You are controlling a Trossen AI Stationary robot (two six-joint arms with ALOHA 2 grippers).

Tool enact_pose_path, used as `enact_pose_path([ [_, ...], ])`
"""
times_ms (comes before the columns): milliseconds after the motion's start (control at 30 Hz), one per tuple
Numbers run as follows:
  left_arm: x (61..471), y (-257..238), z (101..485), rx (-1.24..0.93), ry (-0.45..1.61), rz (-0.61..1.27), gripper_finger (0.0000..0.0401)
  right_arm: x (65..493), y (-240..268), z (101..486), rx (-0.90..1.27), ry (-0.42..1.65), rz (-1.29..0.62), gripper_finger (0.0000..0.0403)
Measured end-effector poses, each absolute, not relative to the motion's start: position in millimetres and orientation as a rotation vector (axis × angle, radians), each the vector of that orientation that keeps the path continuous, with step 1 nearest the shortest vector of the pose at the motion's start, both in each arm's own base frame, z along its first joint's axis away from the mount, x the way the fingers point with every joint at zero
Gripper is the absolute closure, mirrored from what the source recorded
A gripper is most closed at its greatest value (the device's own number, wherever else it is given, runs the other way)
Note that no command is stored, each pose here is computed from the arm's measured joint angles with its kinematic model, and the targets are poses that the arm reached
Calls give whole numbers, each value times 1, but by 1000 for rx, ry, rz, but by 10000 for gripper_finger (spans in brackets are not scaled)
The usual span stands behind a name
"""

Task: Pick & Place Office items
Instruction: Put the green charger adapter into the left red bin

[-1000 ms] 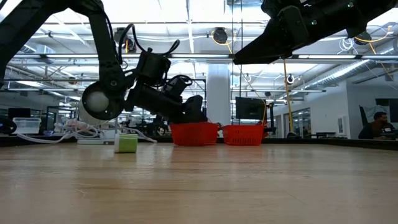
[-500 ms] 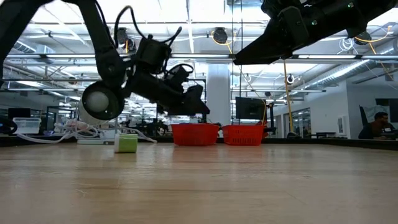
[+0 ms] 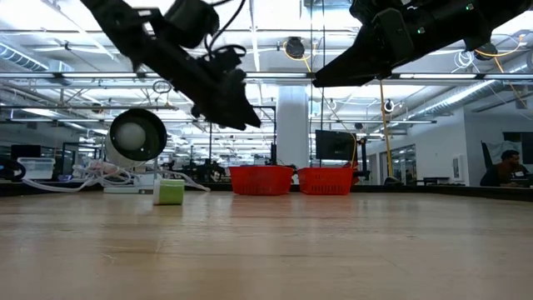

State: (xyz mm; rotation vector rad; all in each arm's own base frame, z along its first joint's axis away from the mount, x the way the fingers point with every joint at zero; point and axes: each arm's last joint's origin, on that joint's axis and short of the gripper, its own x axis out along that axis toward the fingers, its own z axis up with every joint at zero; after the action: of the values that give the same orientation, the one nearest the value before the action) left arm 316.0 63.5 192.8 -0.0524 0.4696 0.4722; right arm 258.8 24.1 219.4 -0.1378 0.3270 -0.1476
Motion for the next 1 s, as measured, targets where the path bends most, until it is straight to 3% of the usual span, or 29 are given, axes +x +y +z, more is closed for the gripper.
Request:
enact_pose_path([
  [400,283,22,212,-176,648,417,91,247,30,228,-136,339,-117,124],
  [533,280,11,209,-172,690,427,91,223,29,243,-110,367,-109,124],
  [800,279,-12,209,-134,692,365,91,163,19,288,62,188,-128,124],
  [1000,270,-22,192,-150,691,442,91,127,13,285,31,250,-128,124],
])
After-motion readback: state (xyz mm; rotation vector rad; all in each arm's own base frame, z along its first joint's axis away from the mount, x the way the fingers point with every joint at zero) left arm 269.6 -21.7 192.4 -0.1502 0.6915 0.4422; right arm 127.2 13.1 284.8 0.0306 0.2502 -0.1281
